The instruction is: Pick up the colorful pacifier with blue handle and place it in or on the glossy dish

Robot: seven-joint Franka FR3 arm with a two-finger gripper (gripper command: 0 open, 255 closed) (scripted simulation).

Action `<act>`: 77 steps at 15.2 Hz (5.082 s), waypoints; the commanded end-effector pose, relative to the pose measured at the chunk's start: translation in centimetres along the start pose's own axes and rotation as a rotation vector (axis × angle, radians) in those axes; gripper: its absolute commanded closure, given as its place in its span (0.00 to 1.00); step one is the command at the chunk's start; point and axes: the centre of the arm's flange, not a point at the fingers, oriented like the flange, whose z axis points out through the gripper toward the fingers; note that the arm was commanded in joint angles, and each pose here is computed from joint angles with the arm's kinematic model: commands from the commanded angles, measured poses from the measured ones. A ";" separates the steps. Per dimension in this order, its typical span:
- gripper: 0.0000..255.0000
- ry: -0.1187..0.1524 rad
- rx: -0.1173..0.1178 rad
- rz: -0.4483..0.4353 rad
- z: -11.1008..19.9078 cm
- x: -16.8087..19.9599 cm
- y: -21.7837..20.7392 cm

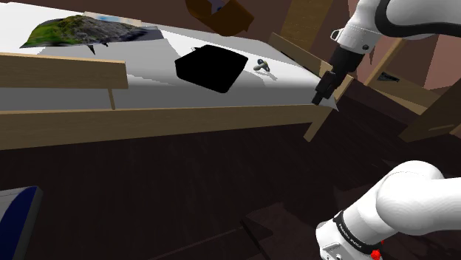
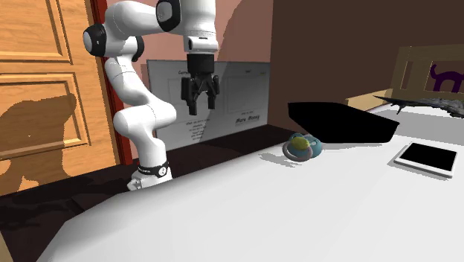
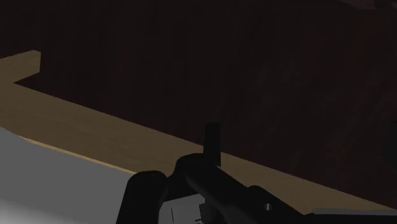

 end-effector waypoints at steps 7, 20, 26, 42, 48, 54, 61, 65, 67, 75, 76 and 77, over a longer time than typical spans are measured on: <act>0.00 0.034 0.074 -0.027 -0.4 6.8 4.1; 0.00 0.107 0.234 -0.086 -1.0 22.0 12.3; 0.00 0.141 0.308 -0.114 -1.2 29.1 15.9; 0.00 0.144 0.314 -0.116 2.5 30.2 14.9; 1.00 0.144 0.314 -0.116 2.6 30.2 14.9; 1.00 0.144 0.314 -0.116 1.5 30.2 14.9; 1.00 0.144 0.314 -0.116 -2.2 30.1 14.9; 1.00 0.144 0.314 -0.116 -4.3 30.1 14.8; 1.00 0.144 0.314 -0.116 -5.4 30.1 14.8; 1.00 0.144 0.314 -0.116 -9.5 30.1 14.8; 1.00 0.144 0.314 -0.116 -9.6 30.3 13.5; 1.00 0.144 0.314 -0.116 -9.7 30.4 12.2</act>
